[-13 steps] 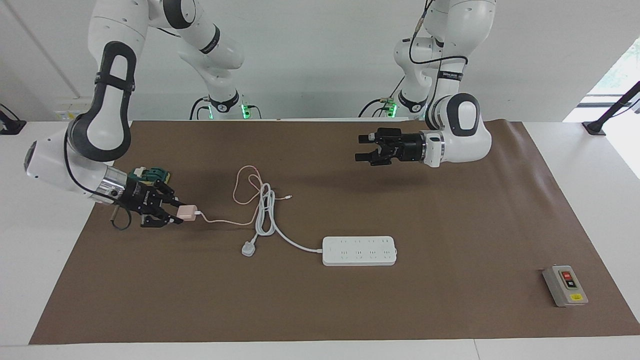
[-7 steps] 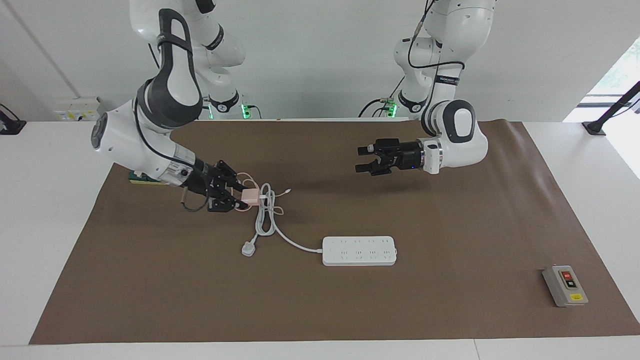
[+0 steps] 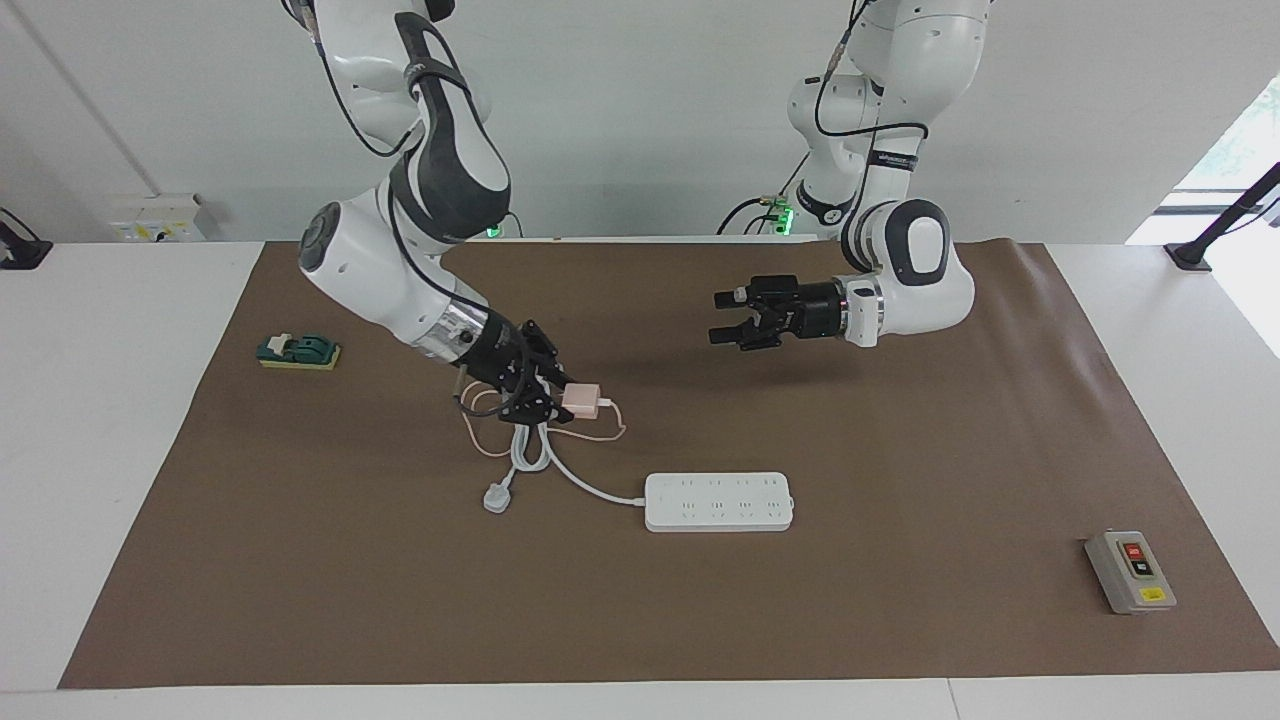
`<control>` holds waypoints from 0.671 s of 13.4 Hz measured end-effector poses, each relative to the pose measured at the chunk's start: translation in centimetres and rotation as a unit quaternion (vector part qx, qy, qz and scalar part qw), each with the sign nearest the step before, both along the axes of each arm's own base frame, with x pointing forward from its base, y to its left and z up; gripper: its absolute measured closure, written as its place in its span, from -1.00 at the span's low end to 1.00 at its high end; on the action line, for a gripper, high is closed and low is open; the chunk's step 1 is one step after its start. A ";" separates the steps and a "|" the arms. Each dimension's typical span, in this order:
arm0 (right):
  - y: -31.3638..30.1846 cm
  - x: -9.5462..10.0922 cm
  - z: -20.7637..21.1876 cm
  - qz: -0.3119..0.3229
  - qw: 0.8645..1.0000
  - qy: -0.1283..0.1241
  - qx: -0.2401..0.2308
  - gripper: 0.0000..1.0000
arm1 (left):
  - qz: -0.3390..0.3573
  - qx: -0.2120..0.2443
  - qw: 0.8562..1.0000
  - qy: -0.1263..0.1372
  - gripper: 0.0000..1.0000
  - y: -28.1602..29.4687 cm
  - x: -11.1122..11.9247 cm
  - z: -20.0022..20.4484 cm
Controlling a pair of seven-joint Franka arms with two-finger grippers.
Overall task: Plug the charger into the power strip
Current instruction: 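Carry the pink charger toward the left gripper while the left gripper waits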
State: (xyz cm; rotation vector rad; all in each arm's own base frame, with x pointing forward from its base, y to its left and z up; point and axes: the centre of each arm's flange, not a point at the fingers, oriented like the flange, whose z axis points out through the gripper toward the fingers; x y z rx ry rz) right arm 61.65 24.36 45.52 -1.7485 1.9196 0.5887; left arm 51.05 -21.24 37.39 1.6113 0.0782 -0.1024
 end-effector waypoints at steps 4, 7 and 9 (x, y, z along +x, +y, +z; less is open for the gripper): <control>7.2 -2.9 -0.2 0.006 1.000 0.005 0.001 0.07 | 0.003 0.004 1.000 0.004 -1.00 0.1 0.1 -0.8; 9.5 -3.9 -0.6 0.012 1.000 -0.002 0.000 0.07 | 0.005 0.005 1.000 0.005 -1.00 0.2 0.2 -1.1; 9.8 -4.1 -0.7 0.014 1.000 -0.001 0.000 0.07 | 0.005 0.005 1.000 0.001 -1.00 0.2 0.2 -1.1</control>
